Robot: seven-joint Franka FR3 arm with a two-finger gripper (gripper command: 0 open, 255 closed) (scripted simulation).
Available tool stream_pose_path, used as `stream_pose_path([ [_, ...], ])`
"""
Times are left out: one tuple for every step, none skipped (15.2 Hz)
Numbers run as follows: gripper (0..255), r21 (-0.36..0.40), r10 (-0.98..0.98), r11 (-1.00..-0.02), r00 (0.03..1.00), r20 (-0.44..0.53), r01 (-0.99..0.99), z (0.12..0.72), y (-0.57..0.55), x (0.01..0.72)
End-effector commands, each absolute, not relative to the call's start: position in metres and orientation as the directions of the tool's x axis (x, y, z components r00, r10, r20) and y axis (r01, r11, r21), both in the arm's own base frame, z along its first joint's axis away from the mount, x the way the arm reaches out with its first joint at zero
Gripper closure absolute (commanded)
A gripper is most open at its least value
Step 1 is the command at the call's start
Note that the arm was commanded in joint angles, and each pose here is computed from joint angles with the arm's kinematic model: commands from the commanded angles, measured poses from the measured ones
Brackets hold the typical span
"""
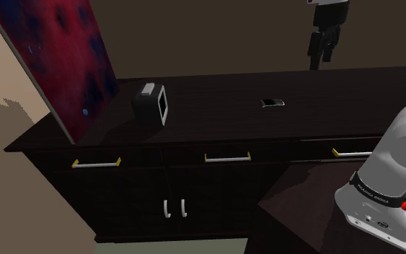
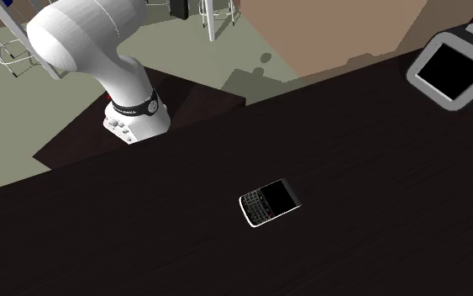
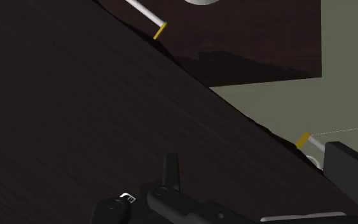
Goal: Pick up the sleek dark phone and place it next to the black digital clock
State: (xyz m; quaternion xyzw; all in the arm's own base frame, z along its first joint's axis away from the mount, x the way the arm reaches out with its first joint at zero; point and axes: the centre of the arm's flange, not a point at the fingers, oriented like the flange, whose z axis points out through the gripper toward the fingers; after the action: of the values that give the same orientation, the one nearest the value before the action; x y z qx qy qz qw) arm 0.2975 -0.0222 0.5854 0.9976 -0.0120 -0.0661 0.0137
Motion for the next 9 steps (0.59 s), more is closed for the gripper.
stream_pose_path([
  [0, 0.029, -0.026, -0.999, 0.991, -0.132, -0.022, 0.585, -0.022, 0.297],
  [0, 0.026, 0.000, -1.000, 0.992, -0.126, 0.003, 0.576, -0.031, 0.301],
  [0, 0.022, 0.026, -0.999, 0.992, -0.121, 0.029, 0.567, -0.039, 0.304],
  [0, 0.019, 0.052, -0.998, 0.992, -0.115, 0.055, 0.558, -0.048, 0.307],
  [0, 0.016, 0.078, -0.997, 0.991, -0.110, 0.081, 0.549, -0.056, 0.311],
  [0, 0.013, 0.104, -0.994, 0.989, -0.104, 0.106, 0.540, -0.064, 0.315],
  [0, 0.010, 0.130, -0.991, 0.987, -0.099, 0.132, 0.531, -0.072, 0.320],
  [0, 0.008, 0.156, -0.988, 0.983, -0.093, 0.157, 0.522, -0.080, 0.325],
  [0, 0.005, 0.182, -0.983, 0.980, -0.087, 0.183, 0.513, -0.088, 0.329],
])
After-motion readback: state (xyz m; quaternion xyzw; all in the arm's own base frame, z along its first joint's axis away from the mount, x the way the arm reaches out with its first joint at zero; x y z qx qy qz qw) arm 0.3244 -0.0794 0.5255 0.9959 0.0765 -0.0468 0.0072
